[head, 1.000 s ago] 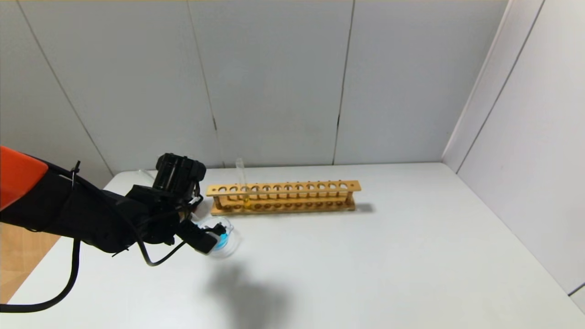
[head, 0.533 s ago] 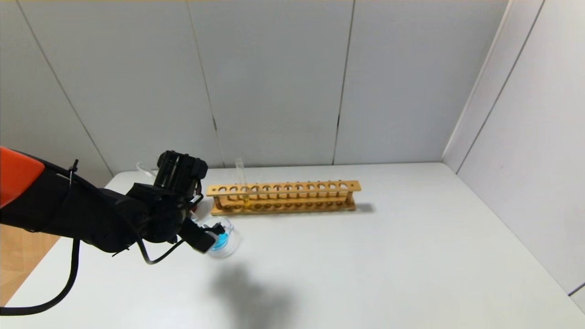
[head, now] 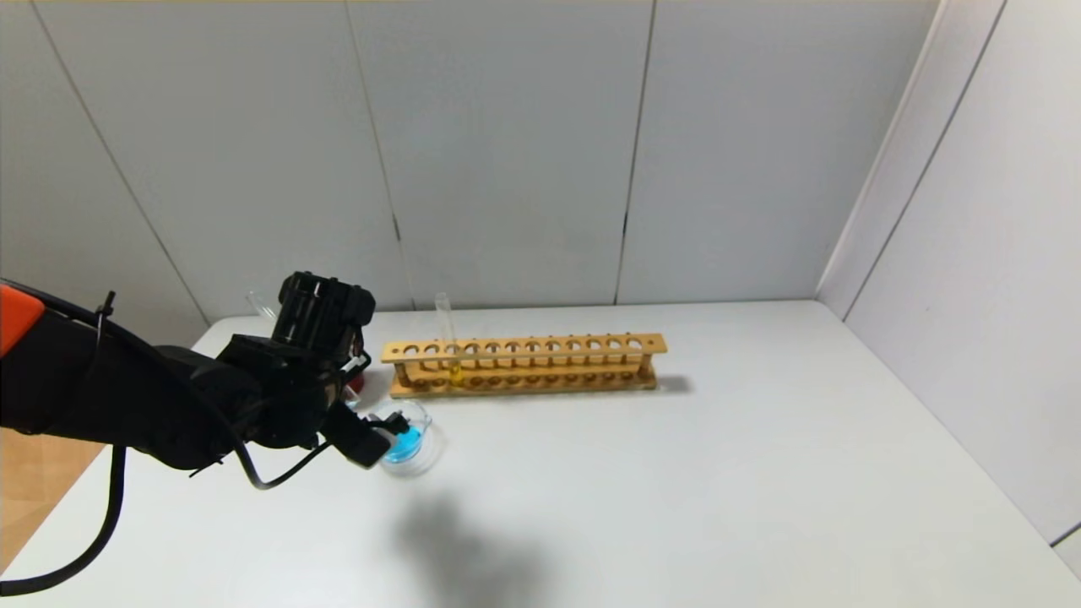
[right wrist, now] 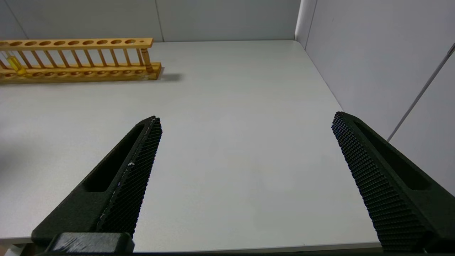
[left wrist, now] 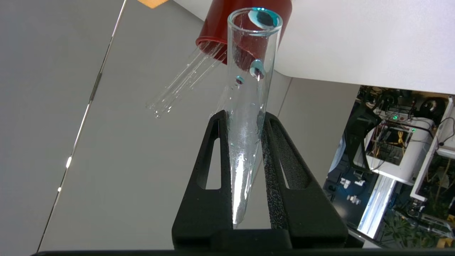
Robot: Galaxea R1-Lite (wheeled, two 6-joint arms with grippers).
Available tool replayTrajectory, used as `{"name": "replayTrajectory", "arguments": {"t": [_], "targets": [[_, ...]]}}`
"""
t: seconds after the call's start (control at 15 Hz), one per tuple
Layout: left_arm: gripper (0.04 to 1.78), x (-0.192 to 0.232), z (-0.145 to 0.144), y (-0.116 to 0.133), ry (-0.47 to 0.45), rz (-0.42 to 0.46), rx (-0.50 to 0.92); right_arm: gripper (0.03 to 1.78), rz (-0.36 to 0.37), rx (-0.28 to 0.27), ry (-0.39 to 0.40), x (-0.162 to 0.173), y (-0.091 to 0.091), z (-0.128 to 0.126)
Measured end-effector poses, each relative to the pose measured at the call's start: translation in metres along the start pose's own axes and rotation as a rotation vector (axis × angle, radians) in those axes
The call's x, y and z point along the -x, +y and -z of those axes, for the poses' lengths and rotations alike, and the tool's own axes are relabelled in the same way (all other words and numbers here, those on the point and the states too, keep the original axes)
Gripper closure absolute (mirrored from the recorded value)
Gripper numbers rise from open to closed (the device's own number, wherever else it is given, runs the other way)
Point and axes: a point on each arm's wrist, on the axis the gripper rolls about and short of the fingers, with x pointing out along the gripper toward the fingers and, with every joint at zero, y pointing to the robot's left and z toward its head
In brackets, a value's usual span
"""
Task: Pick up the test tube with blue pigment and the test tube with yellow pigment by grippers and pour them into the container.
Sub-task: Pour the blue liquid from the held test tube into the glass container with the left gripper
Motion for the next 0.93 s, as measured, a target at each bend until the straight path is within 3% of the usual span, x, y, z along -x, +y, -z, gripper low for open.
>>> {"name": "replayTrajectory", "arguments": {"t": [0.53,0.93], "targets": [[1.5,0.009,0.003,-0.005,0.026,0.008,-0.023,0.06,0.0,0.0,0.0,0.0,0.0,0.0],[1.5,0.012,-0.004,0.007,0.044,-0.015,-0.029,0.06,0.0,0.0,0.0,0.0,0.0,0.0]]}}
